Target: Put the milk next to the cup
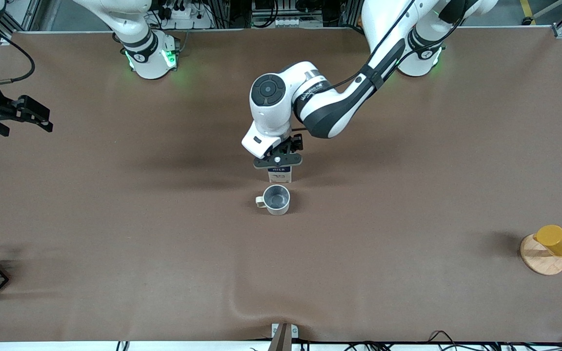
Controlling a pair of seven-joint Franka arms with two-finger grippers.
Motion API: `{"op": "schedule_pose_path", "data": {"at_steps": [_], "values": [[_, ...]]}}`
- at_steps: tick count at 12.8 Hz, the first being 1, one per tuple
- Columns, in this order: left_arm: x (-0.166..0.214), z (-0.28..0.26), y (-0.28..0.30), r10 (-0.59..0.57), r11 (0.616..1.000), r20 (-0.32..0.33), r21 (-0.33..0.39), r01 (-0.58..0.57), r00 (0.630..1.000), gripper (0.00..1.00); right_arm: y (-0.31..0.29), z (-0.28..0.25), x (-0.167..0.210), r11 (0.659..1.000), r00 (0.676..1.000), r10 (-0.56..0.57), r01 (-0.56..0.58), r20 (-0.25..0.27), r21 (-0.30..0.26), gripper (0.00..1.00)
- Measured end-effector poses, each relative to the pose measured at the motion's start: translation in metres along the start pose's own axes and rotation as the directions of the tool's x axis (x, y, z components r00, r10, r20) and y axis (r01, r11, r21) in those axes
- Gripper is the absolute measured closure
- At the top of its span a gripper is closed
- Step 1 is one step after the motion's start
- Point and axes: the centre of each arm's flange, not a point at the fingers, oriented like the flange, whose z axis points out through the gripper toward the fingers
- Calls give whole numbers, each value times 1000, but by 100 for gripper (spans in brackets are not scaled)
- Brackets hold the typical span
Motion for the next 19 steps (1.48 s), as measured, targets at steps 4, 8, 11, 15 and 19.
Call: {"op": "schedule_pose_path", "data": {"at_steps": [4,8,11,15,19], "values": [[6,-46,-5,-22,999,-40,-30,21,999,0,21,10,0,999,999,37,-37,10,3,0],[26,-145,-59,-106,994,-108,-30,103,989,0,27,10,1,999,999,45,-45,2,3,0],[71,-190,-136,-231,973,-132,-17,231,964,0,36,5,0,999,999,39,-39,-10,1,0],[104,-196,-208,-286,954,-98,61,293,953,0,54,4,-4,998,998,58,-58,-13,3,0],[98,-231,-289,-140,982,-47,124,144,989,0,63,3,-7,998,998,59,-59,-13,10,0]]}}
